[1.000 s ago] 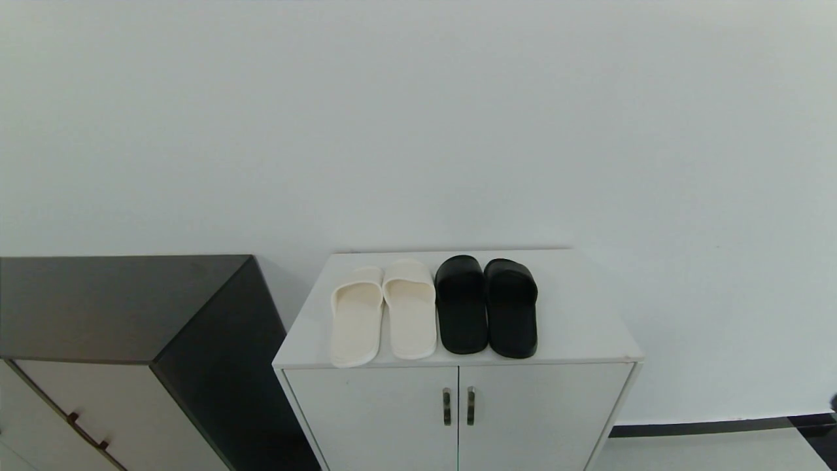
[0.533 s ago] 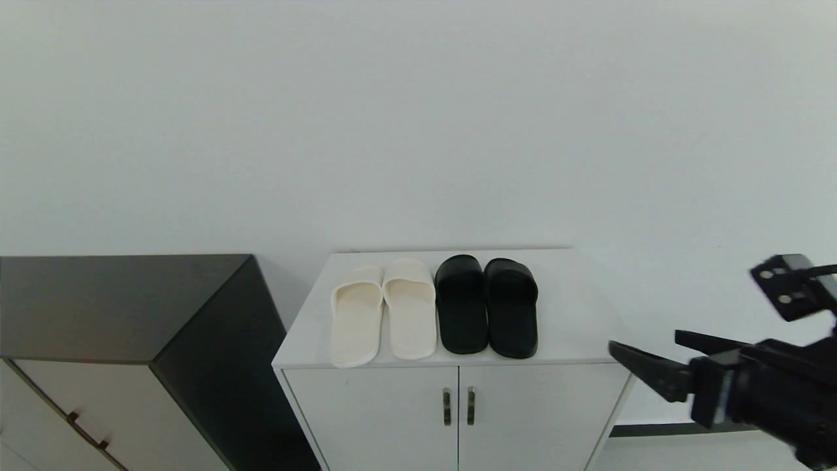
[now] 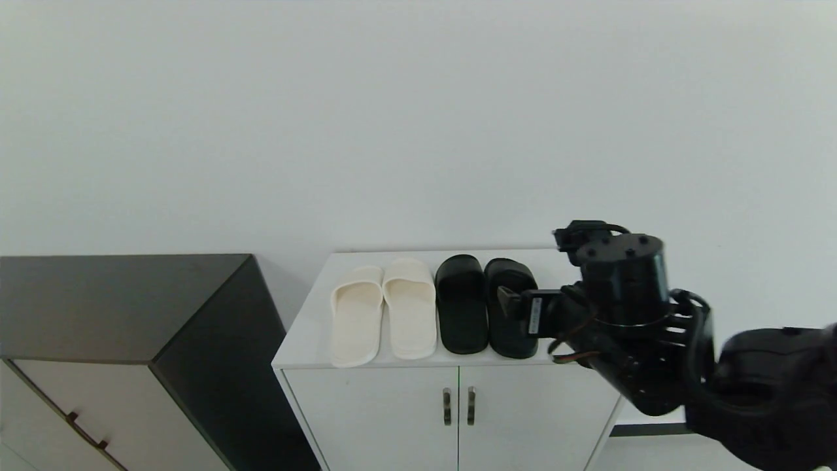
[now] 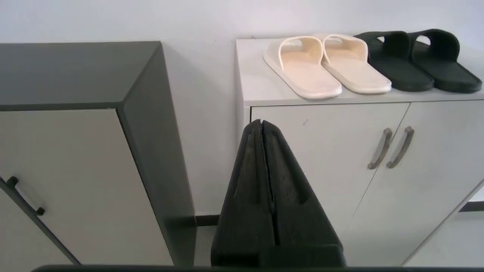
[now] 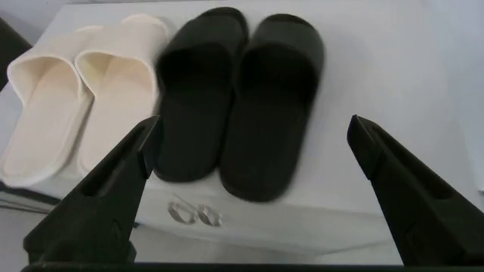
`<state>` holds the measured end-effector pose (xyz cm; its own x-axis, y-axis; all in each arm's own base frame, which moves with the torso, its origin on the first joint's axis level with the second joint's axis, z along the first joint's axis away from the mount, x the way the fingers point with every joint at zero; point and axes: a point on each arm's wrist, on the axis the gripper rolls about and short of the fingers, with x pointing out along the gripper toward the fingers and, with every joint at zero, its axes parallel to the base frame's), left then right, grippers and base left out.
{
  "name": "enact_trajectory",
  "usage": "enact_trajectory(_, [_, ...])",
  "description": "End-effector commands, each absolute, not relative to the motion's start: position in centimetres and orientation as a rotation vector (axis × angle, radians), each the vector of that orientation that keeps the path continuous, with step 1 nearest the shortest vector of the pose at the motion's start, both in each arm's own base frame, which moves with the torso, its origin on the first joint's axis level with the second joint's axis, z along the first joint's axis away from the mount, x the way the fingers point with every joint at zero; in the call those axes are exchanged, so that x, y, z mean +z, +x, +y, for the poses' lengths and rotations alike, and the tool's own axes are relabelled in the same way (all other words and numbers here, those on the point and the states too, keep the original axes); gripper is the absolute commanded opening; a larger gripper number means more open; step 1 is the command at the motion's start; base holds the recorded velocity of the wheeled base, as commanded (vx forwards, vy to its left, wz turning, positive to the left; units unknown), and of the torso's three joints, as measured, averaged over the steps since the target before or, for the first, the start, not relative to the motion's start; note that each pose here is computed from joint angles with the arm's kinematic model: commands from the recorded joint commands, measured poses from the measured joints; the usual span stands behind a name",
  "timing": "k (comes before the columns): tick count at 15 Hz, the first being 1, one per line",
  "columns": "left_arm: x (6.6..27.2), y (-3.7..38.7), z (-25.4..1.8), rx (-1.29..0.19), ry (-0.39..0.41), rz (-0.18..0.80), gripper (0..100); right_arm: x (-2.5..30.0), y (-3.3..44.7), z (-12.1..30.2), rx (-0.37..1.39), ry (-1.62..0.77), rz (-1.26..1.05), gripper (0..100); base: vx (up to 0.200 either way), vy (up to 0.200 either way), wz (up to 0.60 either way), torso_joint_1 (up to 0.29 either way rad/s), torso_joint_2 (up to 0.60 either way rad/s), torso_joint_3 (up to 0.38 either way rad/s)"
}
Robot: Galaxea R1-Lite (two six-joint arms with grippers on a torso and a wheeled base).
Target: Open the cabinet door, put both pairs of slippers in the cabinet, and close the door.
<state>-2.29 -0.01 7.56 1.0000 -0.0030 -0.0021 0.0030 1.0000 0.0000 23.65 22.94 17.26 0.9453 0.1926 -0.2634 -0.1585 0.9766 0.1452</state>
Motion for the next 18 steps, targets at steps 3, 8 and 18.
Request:
enact_trajectory(3, [7.5,-2.3,0.0,-0.003,0.0,0.005,0,13.8,28.2,28.3,0.156,0.095,0.293,100,0.0,0.0,0.0,0.0,0.0,0.0])
enact_trajectory(8, [7.5,-2.3,0.0,-0.003,0.0,0.005,0,10.4,30.8,30.5,0.09,0.046,0.303,100,0.0,0.0,0.0,0.0,0.0,0.0])
enact_trajectory(18, [7.6,-2.3,0.0,-0.003,-0.003,0.003,0,8.5,37.0,30.1,-0.011,0.06,0.261,100,0.0,0.0,0.0,0.0,0.0,0.0])
